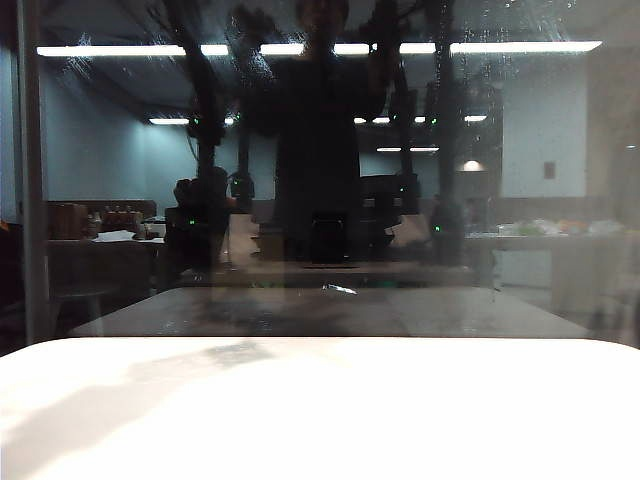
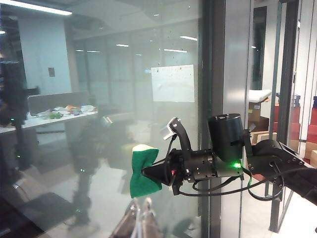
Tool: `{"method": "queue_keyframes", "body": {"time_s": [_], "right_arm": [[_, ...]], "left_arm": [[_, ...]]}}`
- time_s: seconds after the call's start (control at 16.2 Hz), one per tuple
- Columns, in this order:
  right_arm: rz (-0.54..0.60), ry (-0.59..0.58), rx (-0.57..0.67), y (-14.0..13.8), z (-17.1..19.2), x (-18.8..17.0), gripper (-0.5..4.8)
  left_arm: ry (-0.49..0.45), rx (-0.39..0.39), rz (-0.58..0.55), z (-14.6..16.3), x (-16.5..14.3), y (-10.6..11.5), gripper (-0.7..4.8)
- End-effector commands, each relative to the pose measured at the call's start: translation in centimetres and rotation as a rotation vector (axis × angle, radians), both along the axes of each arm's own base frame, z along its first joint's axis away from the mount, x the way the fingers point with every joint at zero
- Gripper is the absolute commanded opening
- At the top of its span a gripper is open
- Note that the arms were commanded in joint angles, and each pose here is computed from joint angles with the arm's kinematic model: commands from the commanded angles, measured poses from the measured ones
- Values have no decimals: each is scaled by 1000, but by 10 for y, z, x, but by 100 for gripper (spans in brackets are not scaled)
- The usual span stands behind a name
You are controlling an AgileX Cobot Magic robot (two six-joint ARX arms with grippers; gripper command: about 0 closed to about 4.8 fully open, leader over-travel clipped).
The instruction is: Reach upward to find where there is water on the glass, pick up the sponge from the table, dry the water, and finally place the sponge back on the table.
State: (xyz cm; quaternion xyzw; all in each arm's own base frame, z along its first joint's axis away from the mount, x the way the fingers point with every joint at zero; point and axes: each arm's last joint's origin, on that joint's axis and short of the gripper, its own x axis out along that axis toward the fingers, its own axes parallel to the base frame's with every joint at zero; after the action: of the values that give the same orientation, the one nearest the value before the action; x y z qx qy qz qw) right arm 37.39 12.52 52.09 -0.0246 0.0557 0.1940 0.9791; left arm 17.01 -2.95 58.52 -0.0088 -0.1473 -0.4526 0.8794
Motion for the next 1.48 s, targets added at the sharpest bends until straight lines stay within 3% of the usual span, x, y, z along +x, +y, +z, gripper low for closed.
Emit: {"method": "queue_keyframes", "body": {"time_s": [0.06,0.25,0.49,0.8,0.93,1.17,1.48], "right_arm": [[-61,-18,-42,-8,8,-10,-9],[-107,-130,-123,-24,39,-50,-9],[-184,-259,-89,-64,78,-106,-9],[-291,-307,-2,-124,105,-179,-9],[-351,-316,1,-136,109,-200,-9],[-364,-285,0,-134,96,-228,-9],[-365,-194,-9,-133,40,-249,-9]], "left_arm": [[-29,-2,3,3,-4,0,-6],[-31,-2,4,4,-5,0,-6],[-35,-2,4,4,-7,0,-6],[-69,16,13,5,-11,1,-6],[-67,16,13,5,-11,1,-6],[-63,15,17,5,-14,1,-6],[-64,29,61,4,-22,2,-6]]}}
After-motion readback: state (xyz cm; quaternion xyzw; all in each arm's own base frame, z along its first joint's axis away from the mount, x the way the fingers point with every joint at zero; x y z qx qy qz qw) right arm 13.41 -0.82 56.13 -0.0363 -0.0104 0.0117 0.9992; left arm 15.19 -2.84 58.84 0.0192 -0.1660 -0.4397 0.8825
